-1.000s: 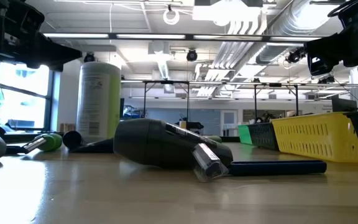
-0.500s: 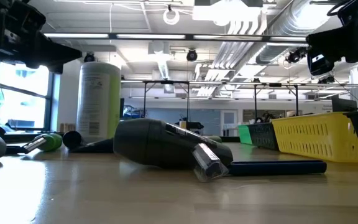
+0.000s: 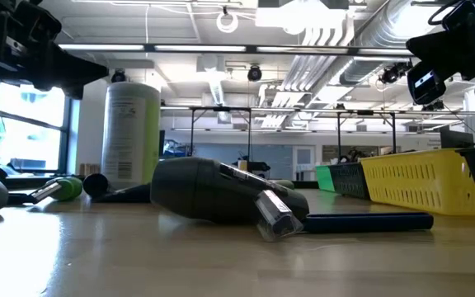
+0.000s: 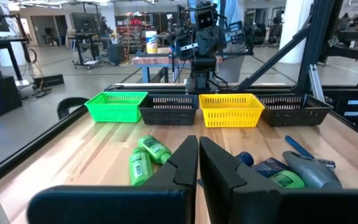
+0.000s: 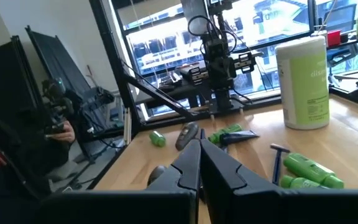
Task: Pick & Place Travel size toiletries
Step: Put the blue shave cream into the green basket
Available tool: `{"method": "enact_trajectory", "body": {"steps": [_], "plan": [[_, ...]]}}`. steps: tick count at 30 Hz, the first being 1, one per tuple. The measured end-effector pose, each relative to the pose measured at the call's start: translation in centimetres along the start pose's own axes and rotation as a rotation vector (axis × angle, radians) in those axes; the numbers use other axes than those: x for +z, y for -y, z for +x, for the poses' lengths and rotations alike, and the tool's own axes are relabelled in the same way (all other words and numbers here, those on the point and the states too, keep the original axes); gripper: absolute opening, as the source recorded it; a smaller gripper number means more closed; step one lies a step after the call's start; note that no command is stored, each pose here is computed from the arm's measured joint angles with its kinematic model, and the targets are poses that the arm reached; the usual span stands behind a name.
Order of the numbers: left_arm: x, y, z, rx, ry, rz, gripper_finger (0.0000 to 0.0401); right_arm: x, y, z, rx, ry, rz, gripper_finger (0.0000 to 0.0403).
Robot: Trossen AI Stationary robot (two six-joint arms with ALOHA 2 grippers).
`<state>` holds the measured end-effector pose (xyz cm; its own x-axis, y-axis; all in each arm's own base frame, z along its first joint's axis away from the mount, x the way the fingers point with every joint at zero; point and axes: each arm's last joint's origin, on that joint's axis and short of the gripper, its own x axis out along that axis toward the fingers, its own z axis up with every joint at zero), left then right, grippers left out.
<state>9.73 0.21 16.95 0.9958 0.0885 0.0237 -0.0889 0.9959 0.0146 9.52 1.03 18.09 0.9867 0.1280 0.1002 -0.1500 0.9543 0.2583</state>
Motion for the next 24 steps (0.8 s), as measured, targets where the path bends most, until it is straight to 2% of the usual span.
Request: {"method": "enact_trajectory", "body": {"steps": [13, 19, 24], "plan": [[0.29, 0.00, 0.00, 0.000, 0.030, -0.017, 0.0012, 0.03, -0.01, 0.00, 0.001, 0.003, -0.008, 0.0003], [0.34, -0.01, -0.01, 0.001, 0.035, -0.031, 0.0012, 0.68, -0.17, -0.02, 0.010, 0.072, -0.116, 0.0003], [0.35, 0.00, -0.01, -0.004, 0.036, -0.055, 0.0012, 0.88, -0.22, -0.04, 0.013, 0.093, -0.135, 0.0003]]}}
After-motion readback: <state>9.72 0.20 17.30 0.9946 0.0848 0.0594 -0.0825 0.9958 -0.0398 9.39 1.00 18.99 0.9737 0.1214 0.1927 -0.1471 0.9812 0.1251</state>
